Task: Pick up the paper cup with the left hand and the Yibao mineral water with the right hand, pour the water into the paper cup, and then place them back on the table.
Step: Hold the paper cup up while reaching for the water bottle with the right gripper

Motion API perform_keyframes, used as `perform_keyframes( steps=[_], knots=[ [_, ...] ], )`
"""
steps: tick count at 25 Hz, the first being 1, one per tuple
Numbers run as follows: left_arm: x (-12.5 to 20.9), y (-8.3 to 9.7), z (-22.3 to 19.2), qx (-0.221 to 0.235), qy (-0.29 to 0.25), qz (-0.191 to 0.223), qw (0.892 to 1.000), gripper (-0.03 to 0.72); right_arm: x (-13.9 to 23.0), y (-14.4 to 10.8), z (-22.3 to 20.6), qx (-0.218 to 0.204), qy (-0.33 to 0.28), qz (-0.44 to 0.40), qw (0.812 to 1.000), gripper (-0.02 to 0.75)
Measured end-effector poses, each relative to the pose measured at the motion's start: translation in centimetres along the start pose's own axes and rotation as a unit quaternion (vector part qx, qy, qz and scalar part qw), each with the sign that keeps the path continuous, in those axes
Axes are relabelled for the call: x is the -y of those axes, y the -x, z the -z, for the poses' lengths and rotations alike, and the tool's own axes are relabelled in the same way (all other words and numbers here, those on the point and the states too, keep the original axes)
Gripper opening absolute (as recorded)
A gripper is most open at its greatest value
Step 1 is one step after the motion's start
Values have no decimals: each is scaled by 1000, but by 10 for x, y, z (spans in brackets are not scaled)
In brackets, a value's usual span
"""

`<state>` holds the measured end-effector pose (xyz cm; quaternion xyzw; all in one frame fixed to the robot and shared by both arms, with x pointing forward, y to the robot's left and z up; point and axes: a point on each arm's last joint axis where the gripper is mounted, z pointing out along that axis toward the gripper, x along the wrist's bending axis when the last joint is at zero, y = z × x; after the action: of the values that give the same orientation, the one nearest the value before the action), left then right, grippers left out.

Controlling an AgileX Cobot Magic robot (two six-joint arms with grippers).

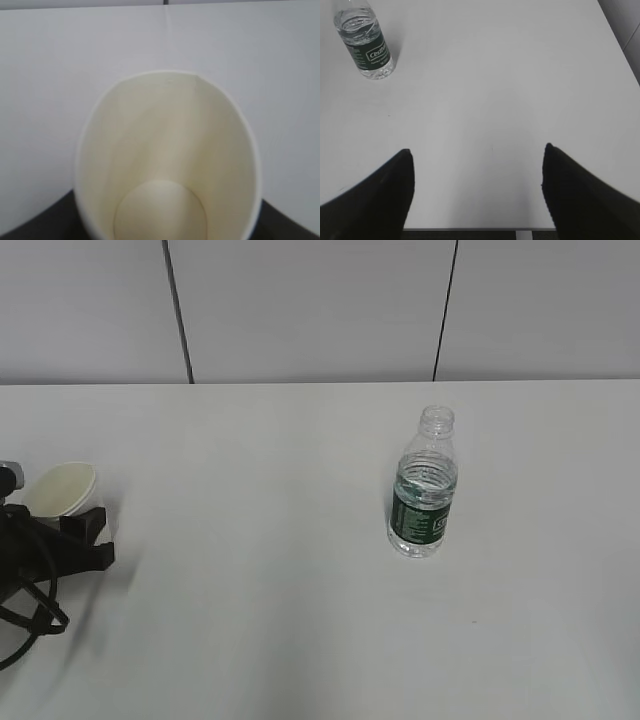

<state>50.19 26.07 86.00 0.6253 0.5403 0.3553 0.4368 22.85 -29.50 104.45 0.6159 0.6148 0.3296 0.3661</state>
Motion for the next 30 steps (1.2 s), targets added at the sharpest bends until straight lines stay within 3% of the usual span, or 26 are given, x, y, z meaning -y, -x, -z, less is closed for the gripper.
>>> perform_keyframes(
  steps=[12, 17, 23, 30],
  knots=[
    [-47, 22, 12, 113, 78, -20, 990, 406, 0, 0, 0, 0, 0, 0, 1000, 585],
    [-58, 30, 1, 143, 67, -23, 987, 406, 0, 0, 0, 0, 0, 0, 1000, 585],
    [-71, 65, -12, 197, 52, -63, 977, 410, 0, 0, 0, 0, 0, 0, 1000, 585],
    [-76, 79, -17, 208, 40, -73, 975, 412, 0, 0, 0, 0, 0, 0, 1000, 585]
  ],
)
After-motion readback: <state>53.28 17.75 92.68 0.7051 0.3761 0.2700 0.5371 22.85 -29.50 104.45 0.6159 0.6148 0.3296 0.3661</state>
